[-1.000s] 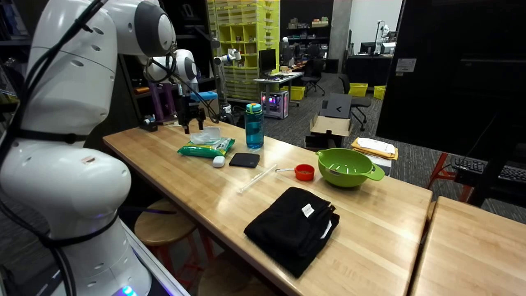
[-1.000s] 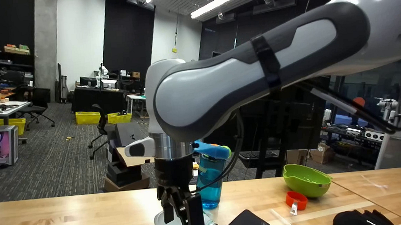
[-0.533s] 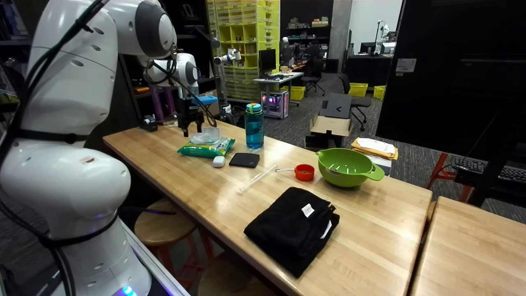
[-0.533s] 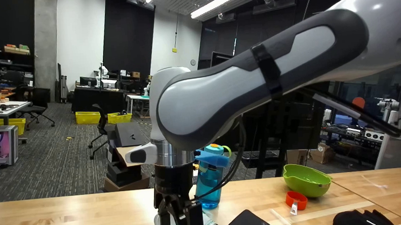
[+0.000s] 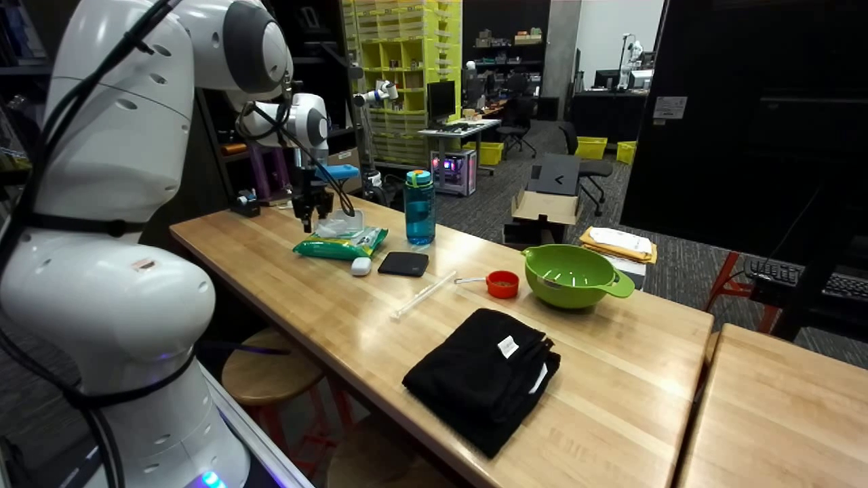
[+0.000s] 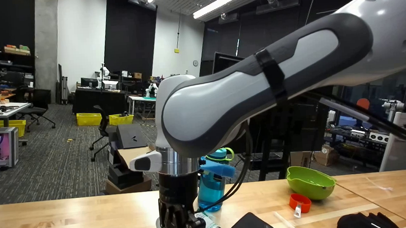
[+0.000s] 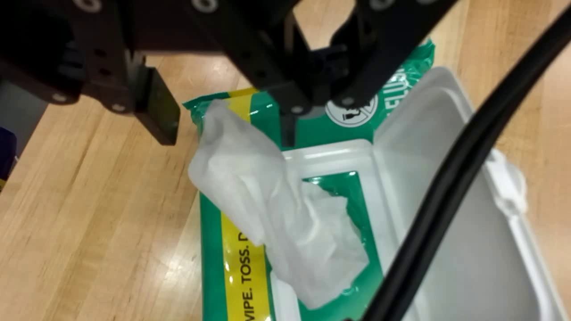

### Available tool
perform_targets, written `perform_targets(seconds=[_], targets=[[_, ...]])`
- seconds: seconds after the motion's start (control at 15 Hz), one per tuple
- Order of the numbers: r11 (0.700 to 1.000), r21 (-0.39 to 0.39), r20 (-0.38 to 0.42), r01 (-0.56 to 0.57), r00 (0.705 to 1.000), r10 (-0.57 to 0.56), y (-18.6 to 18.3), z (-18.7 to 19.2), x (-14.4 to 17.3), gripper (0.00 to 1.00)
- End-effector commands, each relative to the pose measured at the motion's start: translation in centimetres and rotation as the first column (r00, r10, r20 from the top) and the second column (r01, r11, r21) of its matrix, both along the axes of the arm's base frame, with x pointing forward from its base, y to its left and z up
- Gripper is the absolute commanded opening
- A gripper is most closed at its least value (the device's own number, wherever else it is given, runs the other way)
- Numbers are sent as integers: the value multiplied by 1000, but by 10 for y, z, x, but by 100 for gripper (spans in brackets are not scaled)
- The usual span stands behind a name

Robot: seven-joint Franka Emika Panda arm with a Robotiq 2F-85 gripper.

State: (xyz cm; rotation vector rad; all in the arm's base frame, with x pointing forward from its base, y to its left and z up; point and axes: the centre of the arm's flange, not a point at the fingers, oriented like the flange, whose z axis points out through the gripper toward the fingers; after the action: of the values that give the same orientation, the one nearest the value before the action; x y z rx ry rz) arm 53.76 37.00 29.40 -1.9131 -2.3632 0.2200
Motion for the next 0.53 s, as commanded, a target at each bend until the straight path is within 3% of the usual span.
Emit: perform_targets(seconds=[0.0,0.27,0.33,0.4,0.47], targets=[[1000,11,12,-3,1000,3,-8,11,-14,28],[1000,-2,20,-2,1000,2,-8,14,-14,1],[1000,-3,21,-2,1000,2,-8,15,-14,7],[1000,-5,25,-4,1000,4,-8,16,-15,0],[1000,-5,29,-4,1000,4,-8,17,-16,1]])
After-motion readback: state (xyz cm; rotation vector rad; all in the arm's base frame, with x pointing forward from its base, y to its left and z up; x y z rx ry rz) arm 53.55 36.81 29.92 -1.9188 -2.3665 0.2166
